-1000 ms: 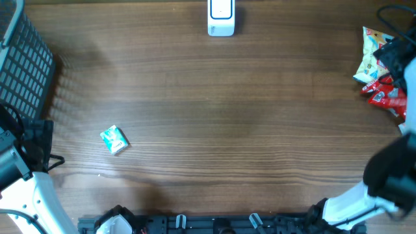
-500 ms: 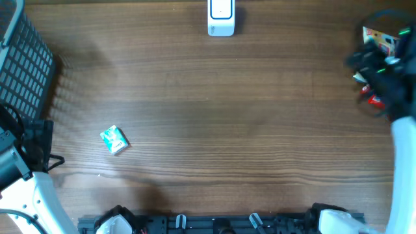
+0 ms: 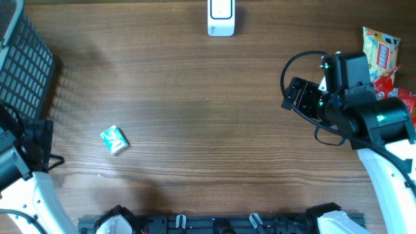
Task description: Scan the item barcode
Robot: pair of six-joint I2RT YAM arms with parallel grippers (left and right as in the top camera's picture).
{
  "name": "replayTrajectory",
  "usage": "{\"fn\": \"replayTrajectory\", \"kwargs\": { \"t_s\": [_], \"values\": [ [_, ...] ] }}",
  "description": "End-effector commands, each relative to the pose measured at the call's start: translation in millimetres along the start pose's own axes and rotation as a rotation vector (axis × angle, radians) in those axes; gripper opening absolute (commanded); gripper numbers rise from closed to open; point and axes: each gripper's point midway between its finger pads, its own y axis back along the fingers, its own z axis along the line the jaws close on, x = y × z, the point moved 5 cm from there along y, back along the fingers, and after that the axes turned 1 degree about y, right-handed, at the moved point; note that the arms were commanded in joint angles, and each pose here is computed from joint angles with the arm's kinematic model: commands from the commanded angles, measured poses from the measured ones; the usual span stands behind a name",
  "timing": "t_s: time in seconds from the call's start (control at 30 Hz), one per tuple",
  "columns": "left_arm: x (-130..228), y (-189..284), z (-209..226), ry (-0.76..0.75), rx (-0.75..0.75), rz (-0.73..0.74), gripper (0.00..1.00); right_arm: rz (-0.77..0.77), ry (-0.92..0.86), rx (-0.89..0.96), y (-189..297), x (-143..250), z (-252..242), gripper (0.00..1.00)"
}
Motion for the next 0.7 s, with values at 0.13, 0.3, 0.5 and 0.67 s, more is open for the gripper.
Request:
{"fn": "replayTrajectory", "kwargs": {
  "t_s": [0.13,0.3,0.5,0.67],
  "values": [
    [-3.5,2.7,-1.1,0.016,0.006,-0.011,1.0,0.042,0.022,0.007,-12.1,1.5,2.5,1.0],
    [-3.5,2.7,-1.1,0.016,0.006,-0.011,1.0,0.045,0.021,0.008,-13.3,1.4,2.6,1.0],
    [-3.4,2.7,-1.2,0.016,0.007,-0.011,1.0,0.045,0.036,0.011,-13.3,1.4,2.2,1.0],
    [-3.5,2.7,-1.1,0.016,0.006,-0.011,1.0,0.04,0.161,-0.002,-15.4,-0.3,4.1,0.99]
  ]
}}
